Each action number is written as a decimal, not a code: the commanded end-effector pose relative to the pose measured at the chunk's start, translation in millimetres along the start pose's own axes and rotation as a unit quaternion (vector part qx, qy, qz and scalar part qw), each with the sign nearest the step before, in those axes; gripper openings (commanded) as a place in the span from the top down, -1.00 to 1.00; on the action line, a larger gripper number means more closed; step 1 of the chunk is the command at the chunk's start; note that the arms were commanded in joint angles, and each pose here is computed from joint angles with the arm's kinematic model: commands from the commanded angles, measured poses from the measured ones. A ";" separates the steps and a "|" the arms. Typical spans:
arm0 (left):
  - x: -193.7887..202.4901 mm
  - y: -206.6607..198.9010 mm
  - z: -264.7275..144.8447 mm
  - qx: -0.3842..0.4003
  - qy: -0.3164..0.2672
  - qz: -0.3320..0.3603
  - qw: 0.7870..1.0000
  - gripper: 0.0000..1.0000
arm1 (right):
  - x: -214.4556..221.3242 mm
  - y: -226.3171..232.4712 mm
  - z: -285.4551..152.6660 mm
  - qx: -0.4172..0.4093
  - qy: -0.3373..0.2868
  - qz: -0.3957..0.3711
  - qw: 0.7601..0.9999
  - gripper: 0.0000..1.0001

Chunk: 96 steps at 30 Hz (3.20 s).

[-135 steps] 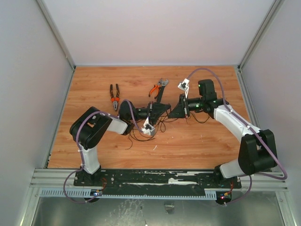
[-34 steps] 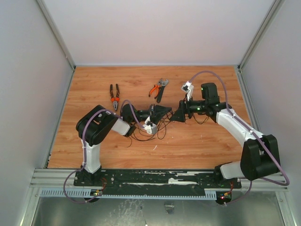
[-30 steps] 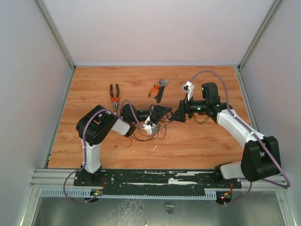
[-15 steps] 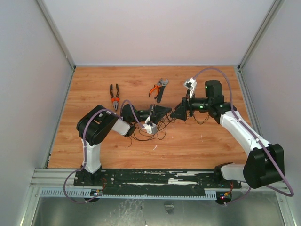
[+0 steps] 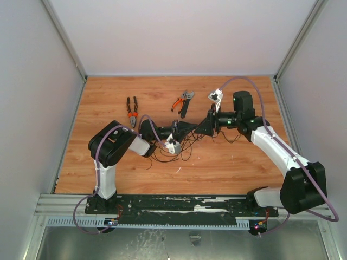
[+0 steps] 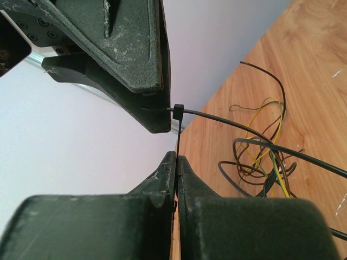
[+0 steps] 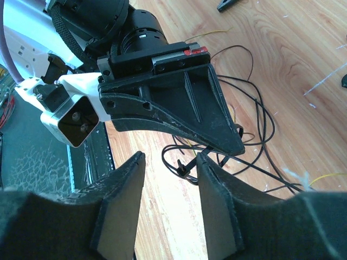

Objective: Zip-tie the wires
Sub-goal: Tie the cable at the center of the board.

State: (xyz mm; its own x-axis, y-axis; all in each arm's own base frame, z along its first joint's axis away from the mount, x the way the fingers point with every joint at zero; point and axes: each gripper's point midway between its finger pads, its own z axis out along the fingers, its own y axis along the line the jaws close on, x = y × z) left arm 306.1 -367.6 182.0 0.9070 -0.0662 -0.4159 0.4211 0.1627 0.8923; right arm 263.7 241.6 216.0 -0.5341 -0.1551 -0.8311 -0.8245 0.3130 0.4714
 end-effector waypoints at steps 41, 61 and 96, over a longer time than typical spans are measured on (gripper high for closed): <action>-10.4 16.3 0.4 -0.024 -0.019 0.028 0.999 1.00 | -5.0 -8.5 3.8 0.015 -0.004 -0.011 1.000 1.00; -13.3 -3.0 1.5 -0.016 -0.011 0.032 0.999 1.00 | -72.0 -13.5 -1.3 0.069 -0.078 -0.015 0.994 1.00; -29.6 -2.8 5.1 -0.037 -0.020 0.003 0.999 1.00 | -93.6 -6.5 -2.2 0.067 -0.106 -0.027 0.992 1.00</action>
State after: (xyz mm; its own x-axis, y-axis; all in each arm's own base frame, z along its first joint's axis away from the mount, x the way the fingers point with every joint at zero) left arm 305.9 -367.6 176.9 0.8889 0.0048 -0.4581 0.4460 0.2197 0.8677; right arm 307.2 249.8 235.4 -0.6111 -0.0459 -0.7902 -0.7156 0.4587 0.5267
